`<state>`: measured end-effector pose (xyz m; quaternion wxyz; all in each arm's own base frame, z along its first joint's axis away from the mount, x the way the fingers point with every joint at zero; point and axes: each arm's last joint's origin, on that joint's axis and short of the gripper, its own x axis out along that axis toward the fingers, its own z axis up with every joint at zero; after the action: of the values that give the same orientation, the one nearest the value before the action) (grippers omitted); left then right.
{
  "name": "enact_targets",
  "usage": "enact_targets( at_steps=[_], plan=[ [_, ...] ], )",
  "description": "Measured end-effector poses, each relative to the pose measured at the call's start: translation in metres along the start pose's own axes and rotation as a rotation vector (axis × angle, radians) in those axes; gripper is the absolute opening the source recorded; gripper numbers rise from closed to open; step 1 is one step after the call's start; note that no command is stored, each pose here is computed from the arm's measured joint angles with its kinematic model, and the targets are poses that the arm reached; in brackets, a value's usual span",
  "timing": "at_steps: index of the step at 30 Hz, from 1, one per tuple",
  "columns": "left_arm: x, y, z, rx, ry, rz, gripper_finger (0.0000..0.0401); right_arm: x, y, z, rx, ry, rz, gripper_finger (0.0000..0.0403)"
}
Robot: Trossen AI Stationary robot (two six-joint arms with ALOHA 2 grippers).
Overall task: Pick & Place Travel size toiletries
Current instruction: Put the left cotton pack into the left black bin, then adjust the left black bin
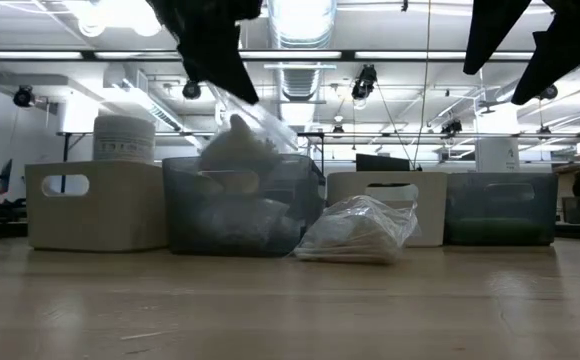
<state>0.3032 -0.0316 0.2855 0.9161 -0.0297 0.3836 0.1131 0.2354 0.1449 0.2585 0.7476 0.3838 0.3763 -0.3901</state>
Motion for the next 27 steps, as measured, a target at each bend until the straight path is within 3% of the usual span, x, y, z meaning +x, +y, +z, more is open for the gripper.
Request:
enact_targets(
  at_steps=[5,10,13,17,21,27],
  plan=[
    [0.007,-0.005,-0.008,-0.014,-0.003,-0.034,0.0000,0.000,0.000,0.000,0.024,0.001,0.000,0.0330],
    [0.015,-0.006,-0.022,0.044,0.014,-0.035,0.0000,0.000,0.000,0.000,0.024,0.001,0.000,0.0348],
    [0.017,-0.007,-0.019,0.037,-0.035,-0.046,0.0000,0.000,0.000,-0.001,0.021,0.024,0.000,0.0357],
    [0.018,-0.011,-0.017,0.110,-0.070,-0.081,0.0005,0.003,0.005,-0.005,0.025,0.094,0.047,0.0363],
    [0.019,-0.010,-0.021,0.078,-0.039,-0.075,0.0036,0.015,0.009,-0.013,0.061,0.124,0.131,0.0363],
    [0.003,-0.016,-0.011,-0.044,-0.019,-0.115,0.0120,0.025,-0.001,-0.016,0.126,0.102,0.087,0.0363]
  ],
)
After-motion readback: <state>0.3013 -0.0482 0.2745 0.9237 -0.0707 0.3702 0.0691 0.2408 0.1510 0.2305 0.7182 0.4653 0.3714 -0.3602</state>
